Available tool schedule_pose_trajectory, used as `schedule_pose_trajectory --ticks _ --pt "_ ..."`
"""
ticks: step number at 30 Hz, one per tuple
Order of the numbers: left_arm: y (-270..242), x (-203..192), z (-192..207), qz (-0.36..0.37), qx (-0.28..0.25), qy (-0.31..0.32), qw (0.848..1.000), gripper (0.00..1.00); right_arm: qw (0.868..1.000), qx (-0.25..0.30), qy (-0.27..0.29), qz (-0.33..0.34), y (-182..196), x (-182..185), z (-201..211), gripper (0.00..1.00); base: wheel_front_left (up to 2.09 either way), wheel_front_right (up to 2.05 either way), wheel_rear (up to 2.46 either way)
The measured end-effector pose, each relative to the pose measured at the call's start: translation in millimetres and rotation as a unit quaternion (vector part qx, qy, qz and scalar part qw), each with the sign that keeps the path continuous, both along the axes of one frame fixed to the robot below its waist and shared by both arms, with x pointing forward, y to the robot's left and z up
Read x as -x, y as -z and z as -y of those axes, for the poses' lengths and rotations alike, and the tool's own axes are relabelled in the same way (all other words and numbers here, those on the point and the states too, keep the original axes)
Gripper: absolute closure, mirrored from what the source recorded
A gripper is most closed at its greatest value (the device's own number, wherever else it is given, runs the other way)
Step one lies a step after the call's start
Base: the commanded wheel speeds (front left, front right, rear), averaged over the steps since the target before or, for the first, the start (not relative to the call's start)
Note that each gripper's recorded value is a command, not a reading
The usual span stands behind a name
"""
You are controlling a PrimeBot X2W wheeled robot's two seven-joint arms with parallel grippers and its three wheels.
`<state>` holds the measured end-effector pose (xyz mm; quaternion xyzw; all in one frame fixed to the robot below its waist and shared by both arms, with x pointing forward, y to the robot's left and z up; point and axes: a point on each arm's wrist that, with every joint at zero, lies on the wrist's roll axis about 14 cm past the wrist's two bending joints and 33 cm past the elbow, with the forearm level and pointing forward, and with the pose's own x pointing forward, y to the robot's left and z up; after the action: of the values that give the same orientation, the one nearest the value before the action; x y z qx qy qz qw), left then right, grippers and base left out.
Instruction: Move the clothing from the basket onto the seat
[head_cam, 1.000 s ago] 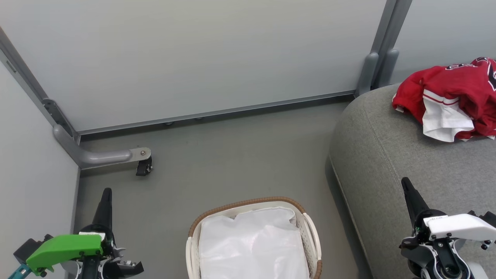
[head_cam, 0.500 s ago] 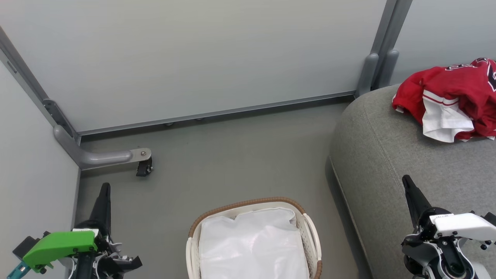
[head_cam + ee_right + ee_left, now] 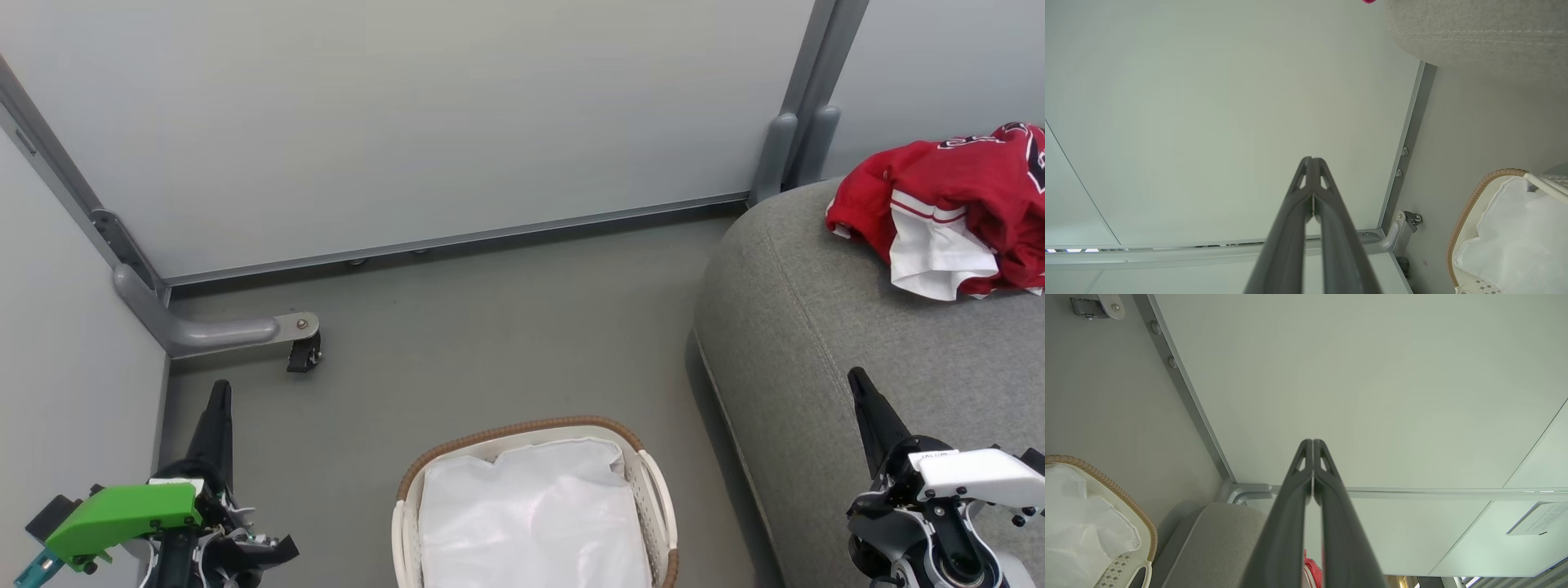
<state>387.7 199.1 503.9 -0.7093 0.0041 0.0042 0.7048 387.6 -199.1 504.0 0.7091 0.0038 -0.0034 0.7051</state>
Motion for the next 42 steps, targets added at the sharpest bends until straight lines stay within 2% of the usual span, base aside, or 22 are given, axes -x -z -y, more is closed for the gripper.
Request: schedule_pose_trajectory --ticks 42 --pt "0.0 0.0 0.0 0.0 0.0 0.0 1.0 1.0 1.0 0.0 0.0 0.0 -0.1 0.0 0.0 1.0 0.0 0.0 0.0"
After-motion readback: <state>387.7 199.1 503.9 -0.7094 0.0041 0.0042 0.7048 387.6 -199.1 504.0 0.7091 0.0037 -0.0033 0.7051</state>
